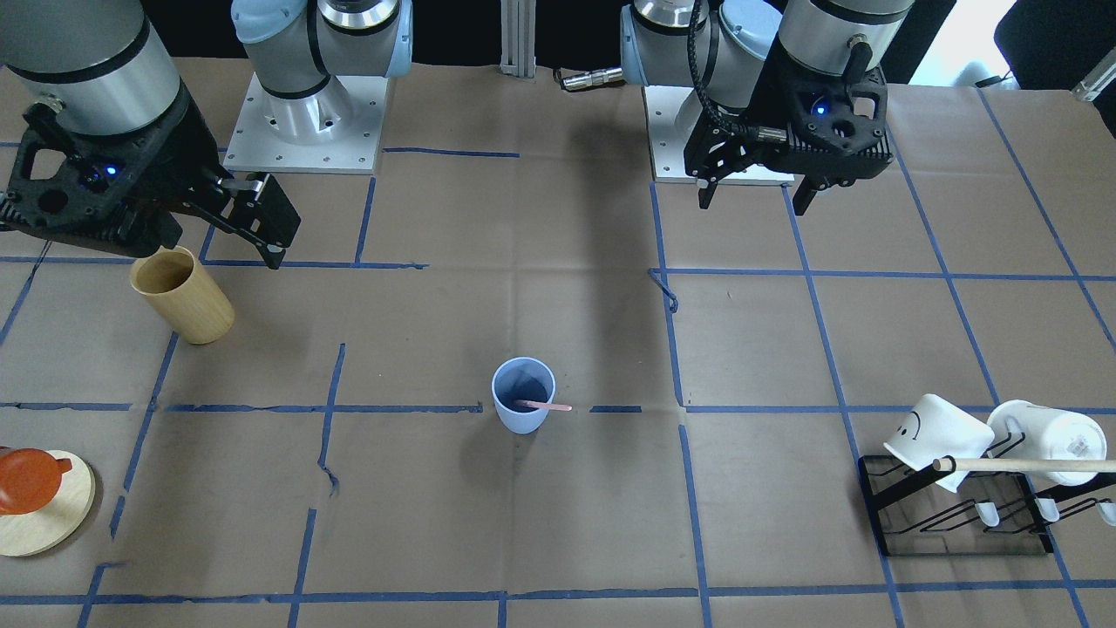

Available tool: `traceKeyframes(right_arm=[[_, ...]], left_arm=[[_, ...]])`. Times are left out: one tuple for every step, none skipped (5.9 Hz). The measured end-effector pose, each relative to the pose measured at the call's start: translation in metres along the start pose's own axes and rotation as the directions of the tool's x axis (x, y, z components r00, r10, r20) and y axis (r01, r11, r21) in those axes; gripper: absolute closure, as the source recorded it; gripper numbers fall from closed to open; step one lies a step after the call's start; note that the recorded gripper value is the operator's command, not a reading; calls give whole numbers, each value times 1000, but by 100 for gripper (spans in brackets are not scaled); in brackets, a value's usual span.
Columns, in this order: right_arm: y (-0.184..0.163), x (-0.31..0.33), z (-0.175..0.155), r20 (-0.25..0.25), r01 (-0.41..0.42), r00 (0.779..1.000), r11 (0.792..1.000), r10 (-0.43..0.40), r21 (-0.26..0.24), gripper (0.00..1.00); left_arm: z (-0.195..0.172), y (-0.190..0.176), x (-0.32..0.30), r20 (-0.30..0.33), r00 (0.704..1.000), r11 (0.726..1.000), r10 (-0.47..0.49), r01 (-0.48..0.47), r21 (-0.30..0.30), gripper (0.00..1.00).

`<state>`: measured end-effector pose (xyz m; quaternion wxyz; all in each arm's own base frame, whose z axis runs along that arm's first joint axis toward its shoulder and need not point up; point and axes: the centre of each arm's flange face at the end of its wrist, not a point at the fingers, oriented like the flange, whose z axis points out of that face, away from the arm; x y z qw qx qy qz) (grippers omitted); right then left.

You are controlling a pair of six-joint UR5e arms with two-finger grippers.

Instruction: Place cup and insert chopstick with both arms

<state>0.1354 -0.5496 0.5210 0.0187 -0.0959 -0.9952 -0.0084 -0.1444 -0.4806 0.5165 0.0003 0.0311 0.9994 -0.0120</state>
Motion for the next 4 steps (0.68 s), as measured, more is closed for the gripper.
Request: traceKeyframes(right_arm=[[5,3,4,1,-3,1000,1000,3,12,0],[7,3,5,2,-4,1000,1000,4,16,0],[8,3,6,6,-3,1000,1000,3,16,0],[9,2,8,12,-1,1000,1000,0,12,0]], left_arm=[[0,0,0,0,1000,1000,0,0,0,1],[0,0,0,0,1000,1000,0,0,0,1],[0,0,0,0,1000,1000,0,0,0,1],[0,0,0,0,1000,1000,0,0,0,1]])
